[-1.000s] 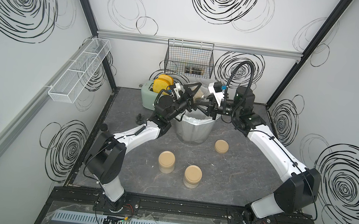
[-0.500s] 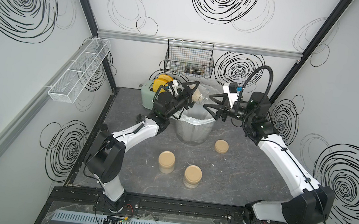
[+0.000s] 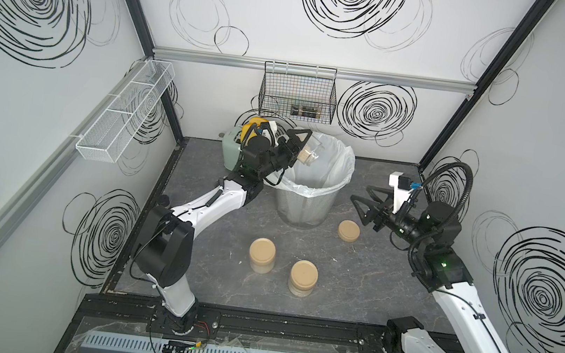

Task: Empty moldy rice from jars
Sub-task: Pour the moldy rice from the jar into the trash bin.

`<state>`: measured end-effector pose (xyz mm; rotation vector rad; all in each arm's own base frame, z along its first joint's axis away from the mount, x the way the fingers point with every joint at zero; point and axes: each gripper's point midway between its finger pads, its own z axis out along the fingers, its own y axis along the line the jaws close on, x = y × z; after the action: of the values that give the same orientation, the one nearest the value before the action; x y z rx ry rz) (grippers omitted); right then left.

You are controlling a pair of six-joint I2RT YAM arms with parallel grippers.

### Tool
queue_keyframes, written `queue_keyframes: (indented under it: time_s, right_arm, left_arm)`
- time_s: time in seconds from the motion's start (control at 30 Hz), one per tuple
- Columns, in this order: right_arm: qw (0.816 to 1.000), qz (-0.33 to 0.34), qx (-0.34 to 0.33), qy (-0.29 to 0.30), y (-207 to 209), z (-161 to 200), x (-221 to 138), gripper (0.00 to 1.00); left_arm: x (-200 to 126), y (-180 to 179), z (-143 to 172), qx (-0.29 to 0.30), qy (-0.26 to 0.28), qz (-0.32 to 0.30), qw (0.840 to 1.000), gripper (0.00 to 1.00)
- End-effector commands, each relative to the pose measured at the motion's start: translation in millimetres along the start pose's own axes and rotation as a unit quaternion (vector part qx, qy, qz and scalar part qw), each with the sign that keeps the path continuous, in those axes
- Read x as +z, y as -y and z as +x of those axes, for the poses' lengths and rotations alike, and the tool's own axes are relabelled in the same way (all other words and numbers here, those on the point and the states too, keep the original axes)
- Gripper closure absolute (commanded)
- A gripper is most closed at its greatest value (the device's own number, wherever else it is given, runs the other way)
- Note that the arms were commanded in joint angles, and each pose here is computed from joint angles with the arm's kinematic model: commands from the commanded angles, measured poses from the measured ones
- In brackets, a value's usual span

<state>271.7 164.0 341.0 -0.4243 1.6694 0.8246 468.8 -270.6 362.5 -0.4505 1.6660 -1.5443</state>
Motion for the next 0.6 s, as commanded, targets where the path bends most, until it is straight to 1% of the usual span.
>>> queue_keyframes:
  time_s: [0.0,0.07,0.27,0.37,0.47,0.57]
  right_arm:
    - [0.997,0.045,0.054,-0.019,16,29,-9,0.21]
    - [0.995,0.057,0.074,-0.027,21,42,-12,0.21]
    - [0.989,0.072,0.118,-0.058,31,76,-13,0.22]
    - [0.988,0.064,0.127,-0.066,29,85,-12,0.22]
    - [0.986,0.065,0.142,-0.062,32,90,-10,0.22]
    - [0.985,0.057,0.15,-0.057,33,93,-7,0.22]
  left_arm:
    - [-5,68,-18,0.081,0.023,0.085,0.993,0.17]
    - [-4,60,-17,0.088,0.018,0.066,0.994,0.17]
    - [-8,51,-14,0.118,0.015,0.04,0.992,0.18]
    - [-9,53,-13,0.13,0.01,0.038,0.991,0.18]
    - [-13,54,-13,0.124,0.013,0.039,0.991,0.17]
    - [-14,57,-13,0.136,0.009,0.038,0.99,0.17]
